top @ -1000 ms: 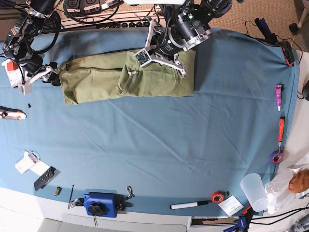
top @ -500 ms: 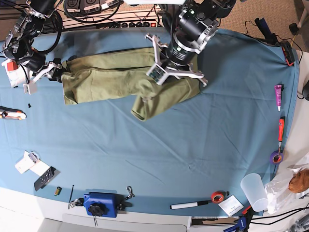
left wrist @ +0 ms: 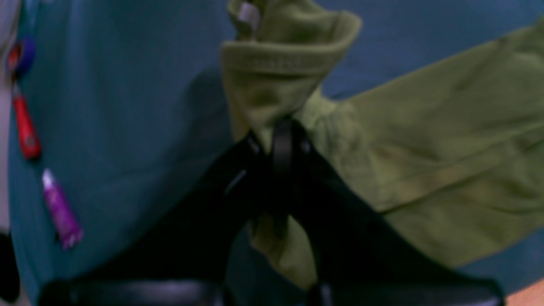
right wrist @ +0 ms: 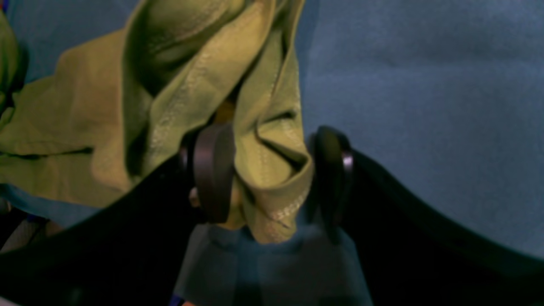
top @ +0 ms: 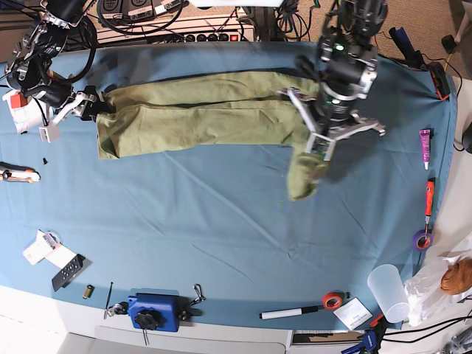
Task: Layout the t-shirt on the table in an organized manner, then fold the t-shirt properly
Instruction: 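Grasp the folded end with the left gripper and pull it back out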
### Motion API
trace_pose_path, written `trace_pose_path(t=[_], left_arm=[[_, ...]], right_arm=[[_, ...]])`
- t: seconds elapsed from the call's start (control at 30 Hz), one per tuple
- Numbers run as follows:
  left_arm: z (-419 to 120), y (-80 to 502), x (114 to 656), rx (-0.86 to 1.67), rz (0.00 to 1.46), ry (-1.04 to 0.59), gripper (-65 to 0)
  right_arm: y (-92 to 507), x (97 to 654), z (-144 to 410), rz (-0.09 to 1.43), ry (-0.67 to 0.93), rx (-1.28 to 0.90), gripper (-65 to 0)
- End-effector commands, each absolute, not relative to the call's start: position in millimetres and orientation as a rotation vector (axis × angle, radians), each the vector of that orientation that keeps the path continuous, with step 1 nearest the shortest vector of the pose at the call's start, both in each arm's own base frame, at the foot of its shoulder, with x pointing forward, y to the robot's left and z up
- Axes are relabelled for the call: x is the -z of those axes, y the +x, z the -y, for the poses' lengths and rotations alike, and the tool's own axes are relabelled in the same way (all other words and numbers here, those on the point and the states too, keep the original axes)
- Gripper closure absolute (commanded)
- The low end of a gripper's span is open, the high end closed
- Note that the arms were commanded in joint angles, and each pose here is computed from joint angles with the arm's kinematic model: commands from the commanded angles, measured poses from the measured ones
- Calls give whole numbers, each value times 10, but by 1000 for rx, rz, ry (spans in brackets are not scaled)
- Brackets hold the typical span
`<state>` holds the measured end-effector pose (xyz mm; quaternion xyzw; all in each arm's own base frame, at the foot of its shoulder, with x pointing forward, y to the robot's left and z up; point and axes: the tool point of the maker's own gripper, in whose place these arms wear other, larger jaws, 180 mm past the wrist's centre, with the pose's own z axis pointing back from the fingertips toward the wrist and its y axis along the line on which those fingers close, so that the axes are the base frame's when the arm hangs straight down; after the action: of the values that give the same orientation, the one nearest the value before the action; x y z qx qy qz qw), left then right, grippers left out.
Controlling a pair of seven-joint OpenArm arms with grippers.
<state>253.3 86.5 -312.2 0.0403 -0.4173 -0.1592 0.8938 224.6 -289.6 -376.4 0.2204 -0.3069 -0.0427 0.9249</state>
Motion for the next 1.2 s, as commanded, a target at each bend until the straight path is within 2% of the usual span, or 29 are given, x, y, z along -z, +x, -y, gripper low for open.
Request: trace_pose_path(t=[0.0, 0.33, 0.6, 0.63, 0.73, 0.8, 0.97, 1.17], left_arm=[[-896, 2564, 3024, 317, 904, 82, 0], [-1132, 2402, 2824, 230, 927, 75, 0], [-1299, 2213, 2988, 238, 828, 171, 0], [-1326, 2211, 2986, 240, 826, 189, -44], [-1418, 2199, 2978, 195, 828, 228, -239], [-1490, 2179, 2982, 153, 818, 253, -323], [-1654, 2133, 2979, 112, 789, 337, -335], [-1662, 2119, 2991, 111, 778, 340, -335]], right_arm=[[2329, 3640, 2947, 676, 447, 75, -306], [2331, 3639, 2948, 677, 447, 75, -306], [2331, 3637, 2949, 678, 446, 75, -306], [2331, 3638, 2949, 678, 446, 75, -306], [2331, 3638, 2947, 678, 447, 75, -306], [2331, 3638, 2949, 677, 446, 75, -306], [2335, 3633, 2940, 680, 451, 75, -306], [2367, 3695, 2625, 639, 527, 2, -306]])
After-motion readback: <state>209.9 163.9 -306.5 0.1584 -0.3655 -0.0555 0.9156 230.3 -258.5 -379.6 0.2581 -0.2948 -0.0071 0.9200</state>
